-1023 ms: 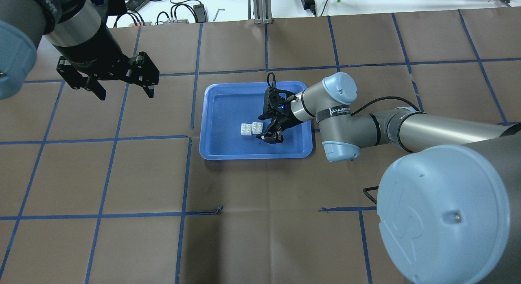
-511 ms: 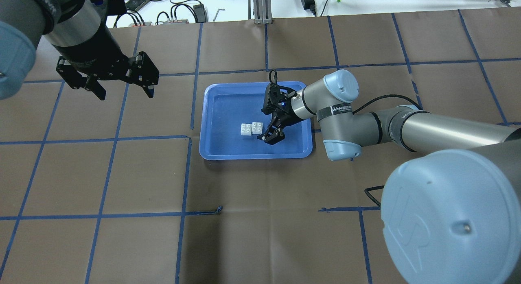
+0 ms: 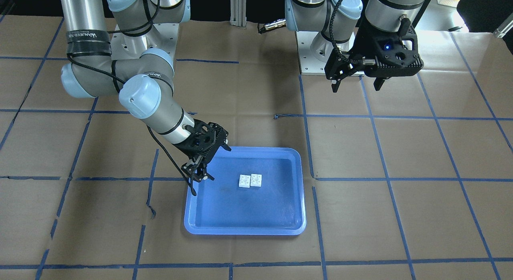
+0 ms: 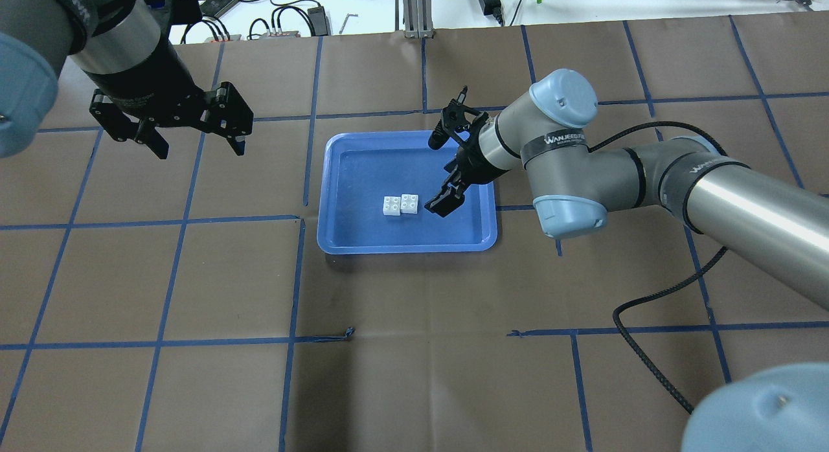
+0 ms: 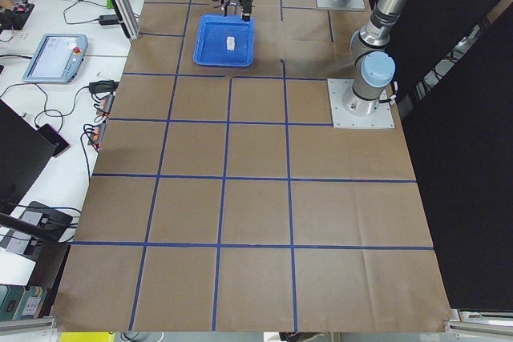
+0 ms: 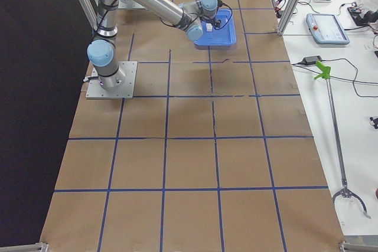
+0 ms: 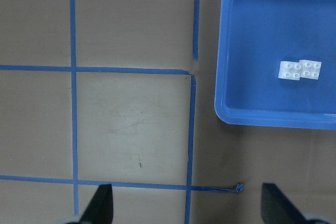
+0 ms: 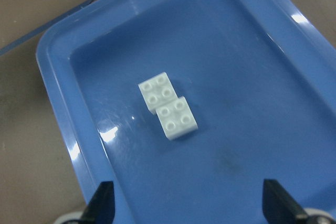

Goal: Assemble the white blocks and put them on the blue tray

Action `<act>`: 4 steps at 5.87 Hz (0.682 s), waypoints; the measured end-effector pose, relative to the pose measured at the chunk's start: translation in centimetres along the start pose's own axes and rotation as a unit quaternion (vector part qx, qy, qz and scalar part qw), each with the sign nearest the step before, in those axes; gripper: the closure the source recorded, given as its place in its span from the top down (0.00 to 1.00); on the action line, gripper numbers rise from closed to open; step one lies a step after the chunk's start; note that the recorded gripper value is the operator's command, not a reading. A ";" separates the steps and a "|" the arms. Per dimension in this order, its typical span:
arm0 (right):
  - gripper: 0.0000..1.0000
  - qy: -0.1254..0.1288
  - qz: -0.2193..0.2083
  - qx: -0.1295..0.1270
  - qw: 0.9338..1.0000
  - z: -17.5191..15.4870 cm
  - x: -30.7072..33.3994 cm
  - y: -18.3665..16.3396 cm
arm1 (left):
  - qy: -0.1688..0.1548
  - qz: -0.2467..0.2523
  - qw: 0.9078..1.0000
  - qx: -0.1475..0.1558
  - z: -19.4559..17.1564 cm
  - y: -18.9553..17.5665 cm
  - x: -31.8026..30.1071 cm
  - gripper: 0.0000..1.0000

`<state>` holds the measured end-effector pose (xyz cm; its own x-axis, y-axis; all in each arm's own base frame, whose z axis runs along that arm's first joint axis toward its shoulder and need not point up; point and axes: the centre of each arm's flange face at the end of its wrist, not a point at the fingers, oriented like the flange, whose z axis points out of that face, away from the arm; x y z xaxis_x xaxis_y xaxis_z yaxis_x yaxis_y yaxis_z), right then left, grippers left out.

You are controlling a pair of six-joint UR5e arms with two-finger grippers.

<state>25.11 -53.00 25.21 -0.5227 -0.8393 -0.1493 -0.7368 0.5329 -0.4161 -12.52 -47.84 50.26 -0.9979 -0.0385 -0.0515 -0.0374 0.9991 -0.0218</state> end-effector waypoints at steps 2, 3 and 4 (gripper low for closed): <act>1.00 0.087 0.180 -0.078 0.977 -6.3 -0.6 0.8 | 0.000 0.000 1.000 0.000 0.0 0.0 0.0 0.99; 1.00 0.133 0.268 -0.116 0.947 -10.4 -1.1 0.6 | 0.000 0.000 1.000 0.000 0.0 0.0 0.0 0.99; 1.00 0.162 0.336 -0.149 0.916 -14.2 -1.4 -0.2 | -0.001 0.000 1.000 0.000 0.0 0.0 0.0 0.99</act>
<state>19.91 -50.40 38.23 -0.9655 -0.2601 0.0117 -0.2603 0.9638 -0.0579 -12.50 -47.84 50.26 -0.9979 -0.0386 -0.0527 -0.0375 0.9991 -0.0219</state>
